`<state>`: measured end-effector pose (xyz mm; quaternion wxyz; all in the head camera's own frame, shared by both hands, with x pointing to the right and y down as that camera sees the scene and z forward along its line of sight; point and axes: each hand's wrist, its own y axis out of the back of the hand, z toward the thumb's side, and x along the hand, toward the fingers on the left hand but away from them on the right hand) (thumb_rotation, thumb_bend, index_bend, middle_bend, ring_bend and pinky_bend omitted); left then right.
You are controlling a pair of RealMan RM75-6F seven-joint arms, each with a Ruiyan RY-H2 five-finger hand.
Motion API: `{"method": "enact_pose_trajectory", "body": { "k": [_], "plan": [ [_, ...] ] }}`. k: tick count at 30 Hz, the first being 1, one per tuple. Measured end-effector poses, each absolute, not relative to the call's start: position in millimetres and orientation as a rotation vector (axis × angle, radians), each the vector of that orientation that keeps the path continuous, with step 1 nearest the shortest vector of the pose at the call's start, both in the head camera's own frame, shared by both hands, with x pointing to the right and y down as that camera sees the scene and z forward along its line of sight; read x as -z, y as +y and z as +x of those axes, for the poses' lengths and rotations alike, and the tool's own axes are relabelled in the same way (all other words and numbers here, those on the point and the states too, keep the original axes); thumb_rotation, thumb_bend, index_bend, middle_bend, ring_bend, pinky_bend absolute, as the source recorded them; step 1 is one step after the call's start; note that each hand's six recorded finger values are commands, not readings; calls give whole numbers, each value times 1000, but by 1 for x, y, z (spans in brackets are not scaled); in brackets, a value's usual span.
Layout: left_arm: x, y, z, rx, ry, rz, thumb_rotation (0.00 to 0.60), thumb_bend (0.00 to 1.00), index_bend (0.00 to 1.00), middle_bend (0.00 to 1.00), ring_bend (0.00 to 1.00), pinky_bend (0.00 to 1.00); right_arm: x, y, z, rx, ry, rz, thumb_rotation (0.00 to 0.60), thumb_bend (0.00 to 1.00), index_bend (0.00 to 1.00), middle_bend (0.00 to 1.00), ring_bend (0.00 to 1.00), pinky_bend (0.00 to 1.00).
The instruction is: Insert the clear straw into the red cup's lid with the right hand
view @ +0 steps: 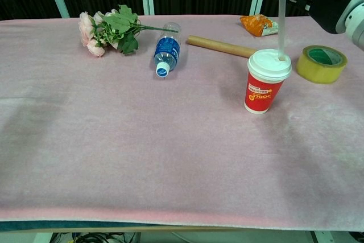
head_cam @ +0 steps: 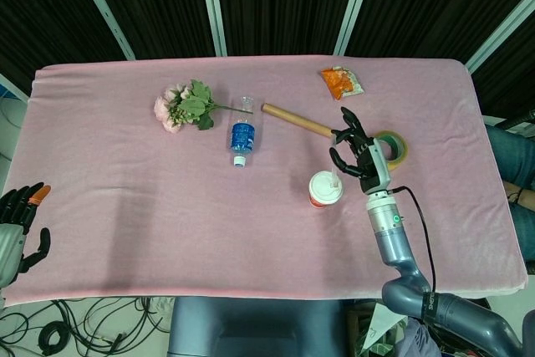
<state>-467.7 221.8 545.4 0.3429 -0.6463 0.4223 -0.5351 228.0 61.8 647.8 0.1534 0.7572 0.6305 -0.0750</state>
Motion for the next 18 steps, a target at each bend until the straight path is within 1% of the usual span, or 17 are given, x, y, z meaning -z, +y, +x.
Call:
{"method": "enact_pose_trajectory", "body": {
  "k": [18],
  "plan": [
    [-545,222,-468,1394,1099,-1674,600,621,96,41,0,0,-651,62,232,229,1807,2165,600,367,600,50,15,175]
  ]
}}
